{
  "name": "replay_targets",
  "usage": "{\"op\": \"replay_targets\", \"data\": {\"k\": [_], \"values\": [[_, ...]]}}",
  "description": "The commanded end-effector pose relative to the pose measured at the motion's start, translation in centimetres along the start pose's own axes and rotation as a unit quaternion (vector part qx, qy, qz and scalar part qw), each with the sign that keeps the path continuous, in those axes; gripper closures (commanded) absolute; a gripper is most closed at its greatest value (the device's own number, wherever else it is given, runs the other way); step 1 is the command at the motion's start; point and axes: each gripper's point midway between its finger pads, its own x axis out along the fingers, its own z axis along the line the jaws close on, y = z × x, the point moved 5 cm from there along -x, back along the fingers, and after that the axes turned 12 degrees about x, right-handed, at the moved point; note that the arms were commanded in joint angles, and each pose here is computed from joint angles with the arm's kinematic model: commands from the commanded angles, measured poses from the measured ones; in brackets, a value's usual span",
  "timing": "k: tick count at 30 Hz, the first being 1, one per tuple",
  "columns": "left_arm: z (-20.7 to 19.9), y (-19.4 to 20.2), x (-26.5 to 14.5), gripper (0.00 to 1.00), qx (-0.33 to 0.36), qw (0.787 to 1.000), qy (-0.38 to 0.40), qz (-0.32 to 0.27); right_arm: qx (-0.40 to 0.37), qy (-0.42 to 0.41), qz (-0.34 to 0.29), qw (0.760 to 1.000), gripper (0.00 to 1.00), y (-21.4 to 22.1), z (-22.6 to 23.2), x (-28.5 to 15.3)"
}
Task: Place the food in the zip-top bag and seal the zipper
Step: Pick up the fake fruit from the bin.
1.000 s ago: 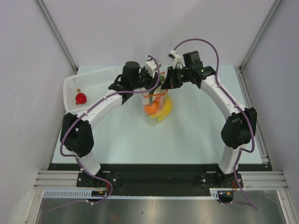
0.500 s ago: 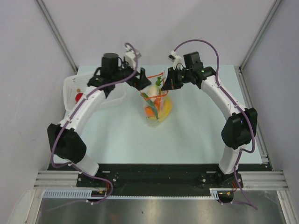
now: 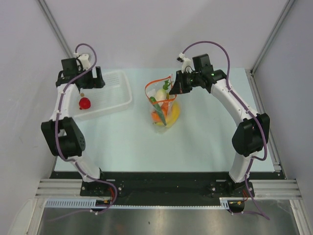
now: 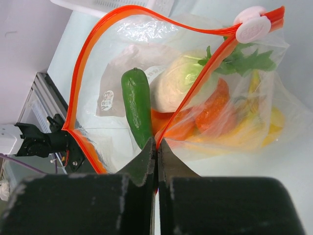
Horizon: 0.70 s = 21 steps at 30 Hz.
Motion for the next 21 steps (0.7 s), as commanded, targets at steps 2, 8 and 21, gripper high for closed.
{"op": "replay_targets", "data": {"k": [2,8,21], "values": [[5.8,5.2,2.6,0.0,-0.04,0.993,-0.048,0.095,-0.035,-0.022,-0.031,0.999,1.0,-1.6,1.9,-1.1],[7.9,9.2,5.6,0.0,-0.053,0.982,-0.056,0.174,-0.04,-0.017,-0.033,0.999,1.0,-1.5,2.0,-1.0],[9.1,13.3,8.7,0.0,-0.079,0.966,-0.1,0.226,-0.037,-0.007,-0.03,0.999,1.0,-1.1,1.6,-1.0]]}}
